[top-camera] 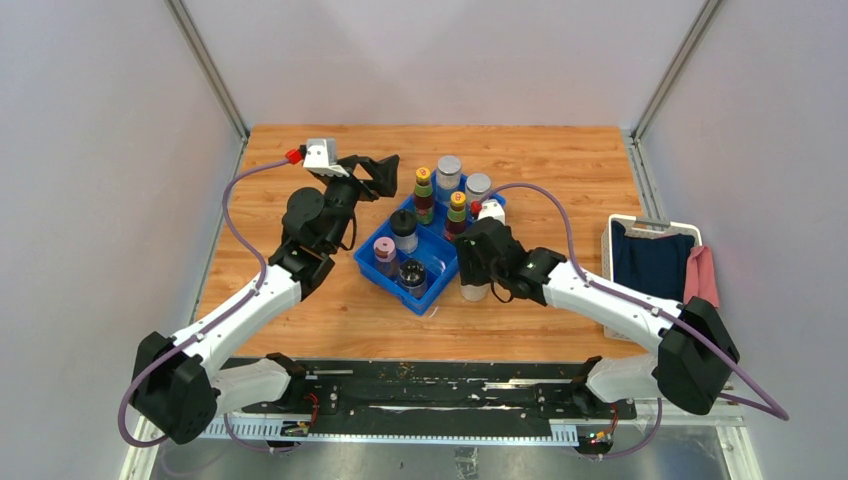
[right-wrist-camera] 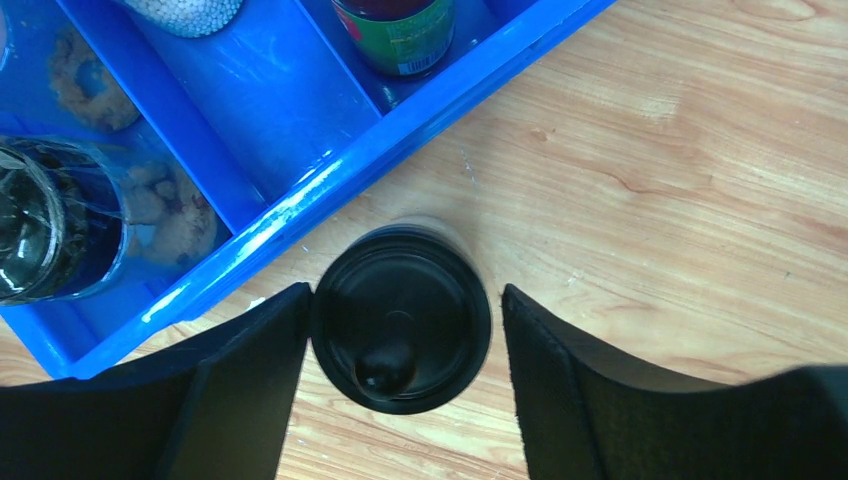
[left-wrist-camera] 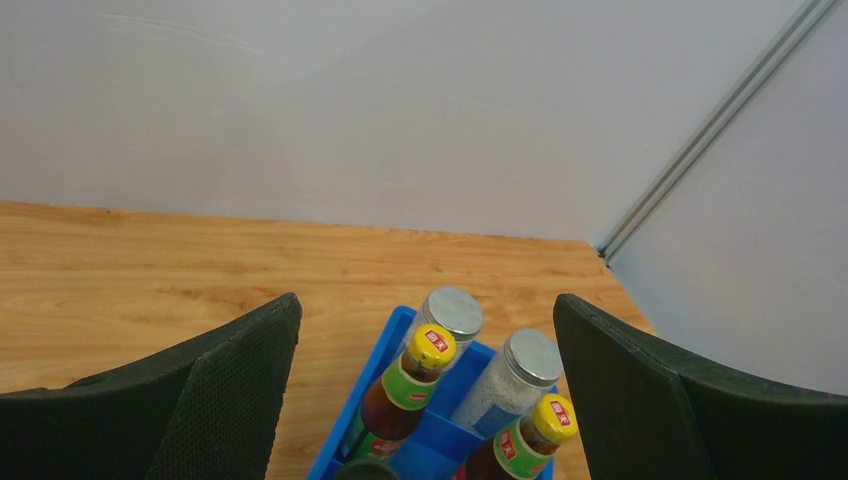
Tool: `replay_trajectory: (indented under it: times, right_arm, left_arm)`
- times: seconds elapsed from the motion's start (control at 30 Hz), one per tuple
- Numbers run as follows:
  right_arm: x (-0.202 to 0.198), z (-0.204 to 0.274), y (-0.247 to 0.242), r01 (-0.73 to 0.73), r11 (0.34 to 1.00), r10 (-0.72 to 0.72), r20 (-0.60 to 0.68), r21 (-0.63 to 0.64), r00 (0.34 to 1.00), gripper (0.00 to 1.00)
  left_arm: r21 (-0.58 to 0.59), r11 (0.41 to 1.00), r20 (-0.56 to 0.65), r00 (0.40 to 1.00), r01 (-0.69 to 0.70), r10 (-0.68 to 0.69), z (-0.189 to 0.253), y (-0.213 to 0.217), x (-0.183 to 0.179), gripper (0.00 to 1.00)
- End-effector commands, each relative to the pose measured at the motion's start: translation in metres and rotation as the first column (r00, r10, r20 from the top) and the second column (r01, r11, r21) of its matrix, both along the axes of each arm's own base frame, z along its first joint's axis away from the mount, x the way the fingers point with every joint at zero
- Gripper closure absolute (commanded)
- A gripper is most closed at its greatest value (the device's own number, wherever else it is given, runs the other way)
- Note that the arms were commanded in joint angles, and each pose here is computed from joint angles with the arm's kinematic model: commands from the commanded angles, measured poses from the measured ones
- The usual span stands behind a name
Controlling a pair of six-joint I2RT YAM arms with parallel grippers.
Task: Organize the condiment bottles
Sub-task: Pick up the bottle from the center of the board.
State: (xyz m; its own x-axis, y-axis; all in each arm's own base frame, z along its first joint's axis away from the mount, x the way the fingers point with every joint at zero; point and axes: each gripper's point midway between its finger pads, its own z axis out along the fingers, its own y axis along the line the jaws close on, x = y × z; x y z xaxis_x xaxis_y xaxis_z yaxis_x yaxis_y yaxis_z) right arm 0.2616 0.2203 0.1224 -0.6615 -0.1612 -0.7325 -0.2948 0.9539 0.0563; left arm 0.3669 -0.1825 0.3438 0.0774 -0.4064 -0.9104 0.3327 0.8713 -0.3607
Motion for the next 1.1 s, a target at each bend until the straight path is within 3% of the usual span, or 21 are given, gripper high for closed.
replay_trajectory:
  times: [0.0,0.13,0.33,0.37,1.07]
  right_arm:
    - [-0.001,-0.012,-0.007,0.019,1.000,-0.019,-0.030,-0.012,0.999,0.31]
    - [-0.001,-0.012,-0.007,0.017,1.000,-0.017,-0.033,-0.008,0.999,0.47]
    - [-0.001,-0.002,-0.005,-0.002,1.000,0.003,-0.018,0.006,1.000,0.97]
    - [0.000,0.001,-0.005,-0.005,1.000,0.005,-0.012,0.007,1.000,1.00]
    - [0.006,0.095,0.009,-0.100,0.991,0.087,0.136,0.093,0.987,1.00]
  left_arm:
    - [-0.005,1.000,-0.010,1.000,-0.001,0.001,-0.005,0.000,0.001,0.00]
    - [-0.007,1.000,-0.006,1.000,-0.001,0.001,-0.003,0.001,0.001,0.00]
    - [-0.007,1.000,-0.006,1.000,-0.001,0.001,-0.003,0.000,0.002,0.00]
    - [-0.007,1.000,-0.007,1.000,-0.002,0.002,-0.003,0.000,0.002,0.00]
    - [-0.011,0.999,0.018,0.999,-0.035,0.035,0.010,0.006,0.004,0.00]
